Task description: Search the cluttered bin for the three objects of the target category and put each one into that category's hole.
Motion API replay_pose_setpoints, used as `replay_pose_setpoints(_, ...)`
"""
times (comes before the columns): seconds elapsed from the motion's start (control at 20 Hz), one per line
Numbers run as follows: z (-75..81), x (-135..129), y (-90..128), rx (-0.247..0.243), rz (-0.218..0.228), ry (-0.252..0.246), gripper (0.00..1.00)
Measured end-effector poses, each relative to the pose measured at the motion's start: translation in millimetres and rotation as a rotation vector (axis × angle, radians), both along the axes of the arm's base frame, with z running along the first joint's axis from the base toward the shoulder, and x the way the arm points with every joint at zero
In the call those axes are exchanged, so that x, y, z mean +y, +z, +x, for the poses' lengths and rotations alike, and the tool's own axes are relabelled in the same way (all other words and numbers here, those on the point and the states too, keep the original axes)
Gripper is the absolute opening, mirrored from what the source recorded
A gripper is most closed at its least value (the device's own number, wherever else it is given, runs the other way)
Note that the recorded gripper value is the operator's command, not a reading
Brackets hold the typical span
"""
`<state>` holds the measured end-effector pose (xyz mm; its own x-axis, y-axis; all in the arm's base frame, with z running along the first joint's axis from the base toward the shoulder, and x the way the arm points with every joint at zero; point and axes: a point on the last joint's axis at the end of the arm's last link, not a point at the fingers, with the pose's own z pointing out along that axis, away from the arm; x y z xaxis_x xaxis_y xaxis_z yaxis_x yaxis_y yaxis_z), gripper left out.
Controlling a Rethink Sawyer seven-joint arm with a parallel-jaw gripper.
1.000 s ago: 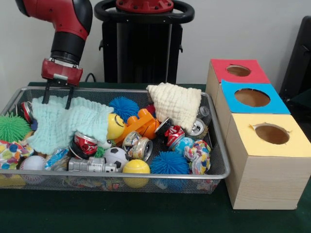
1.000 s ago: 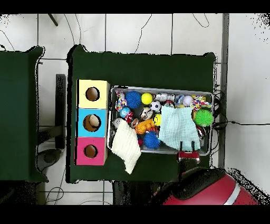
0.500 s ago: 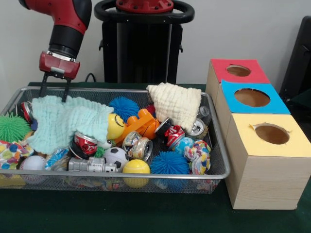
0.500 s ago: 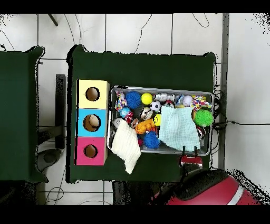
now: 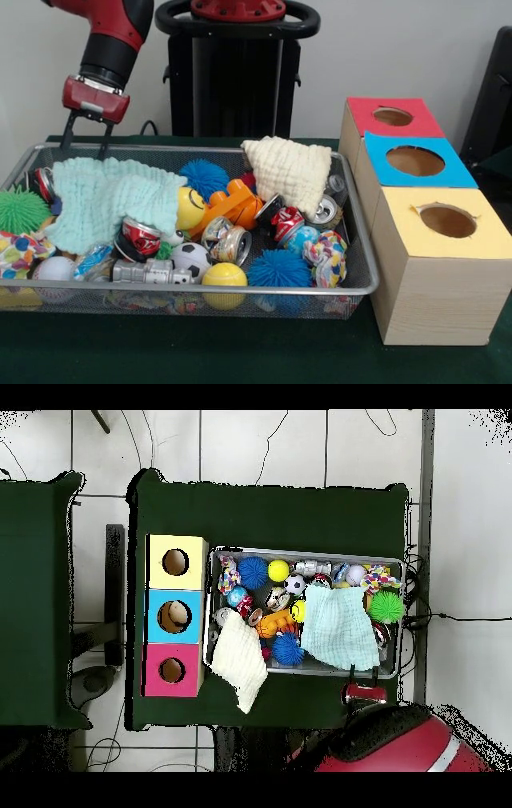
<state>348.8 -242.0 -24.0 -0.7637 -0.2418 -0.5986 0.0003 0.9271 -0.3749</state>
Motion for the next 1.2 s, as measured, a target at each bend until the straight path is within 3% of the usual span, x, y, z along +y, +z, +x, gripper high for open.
replay_pose_setpoints(0.6,-0.9,7,5,-0.004,0.001,0.006,1.0)
replay_pose_setpoints(1.2,14.4,6,30,-0.046,-0.027,0.016,1.0)
